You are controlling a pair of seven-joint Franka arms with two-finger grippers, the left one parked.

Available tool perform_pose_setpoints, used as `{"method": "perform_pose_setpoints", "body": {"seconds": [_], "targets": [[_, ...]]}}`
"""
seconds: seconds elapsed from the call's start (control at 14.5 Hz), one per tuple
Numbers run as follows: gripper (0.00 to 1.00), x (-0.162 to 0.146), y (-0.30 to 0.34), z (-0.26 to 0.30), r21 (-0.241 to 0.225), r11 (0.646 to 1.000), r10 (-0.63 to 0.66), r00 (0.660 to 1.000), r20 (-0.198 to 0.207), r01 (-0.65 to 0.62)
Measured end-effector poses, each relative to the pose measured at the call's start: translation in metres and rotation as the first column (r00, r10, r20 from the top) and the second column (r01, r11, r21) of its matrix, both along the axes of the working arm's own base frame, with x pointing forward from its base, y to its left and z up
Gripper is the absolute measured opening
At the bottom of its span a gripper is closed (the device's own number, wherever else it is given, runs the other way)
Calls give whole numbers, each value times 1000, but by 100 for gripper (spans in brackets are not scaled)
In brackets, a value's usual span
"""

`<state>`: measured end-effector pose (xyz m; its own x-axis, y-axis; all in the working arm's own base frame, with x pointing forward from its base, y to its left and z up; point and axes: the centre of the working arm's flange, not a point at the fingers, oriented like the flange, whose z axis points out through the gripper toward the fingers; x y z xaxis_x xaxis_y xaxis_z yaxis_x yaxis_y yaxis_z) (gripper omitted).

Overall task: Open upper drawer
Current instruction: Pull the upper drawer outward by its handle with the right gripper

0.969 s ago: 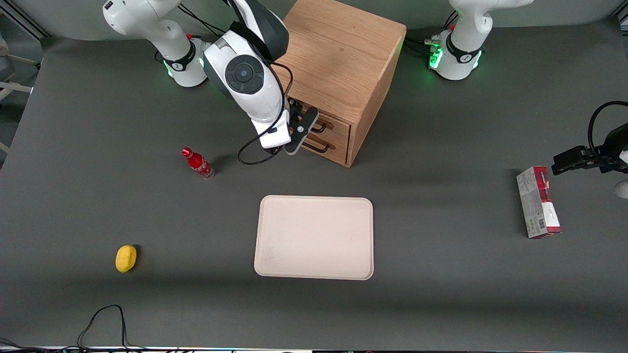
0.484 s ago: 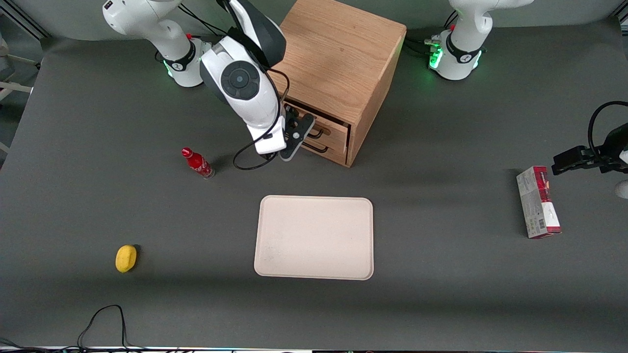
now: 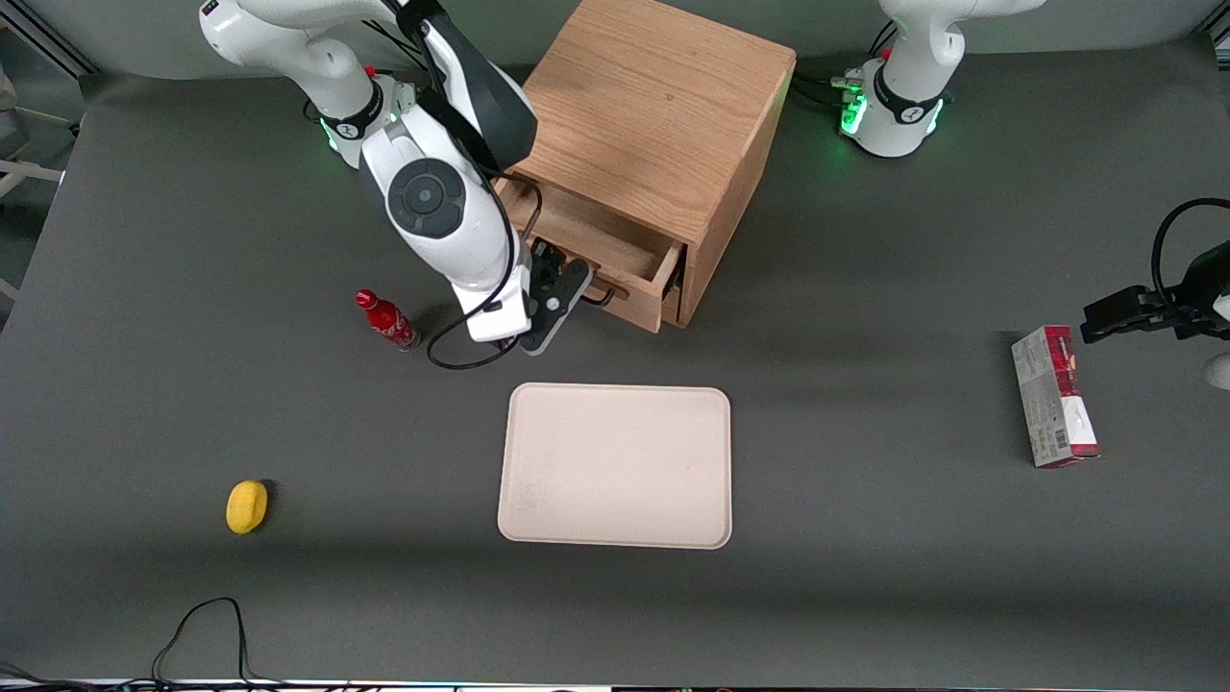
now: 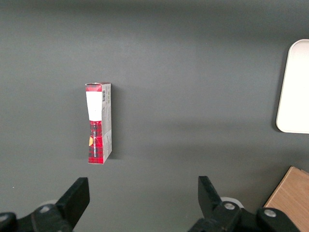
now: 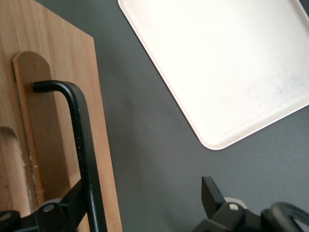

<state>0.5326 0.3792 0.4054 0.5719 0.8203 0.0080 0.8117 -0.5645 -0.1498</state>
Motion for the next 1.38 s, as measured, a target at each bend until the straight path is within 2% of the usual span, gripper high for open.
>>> {"method": "perform_pose_setpoints", "body": {"seconds": [0.28,0.55,0.97,1.38], "targets": [[100,24,-12,-6,4,1000,-14,1000,8,14],[100,41,-20,-12,-15,1000,-23,999,23,23],[100,71,-42,-10,-21,998,-66,998,19,66],[100,93,-60,-10,-15,995,-102,994,31,102]]}}
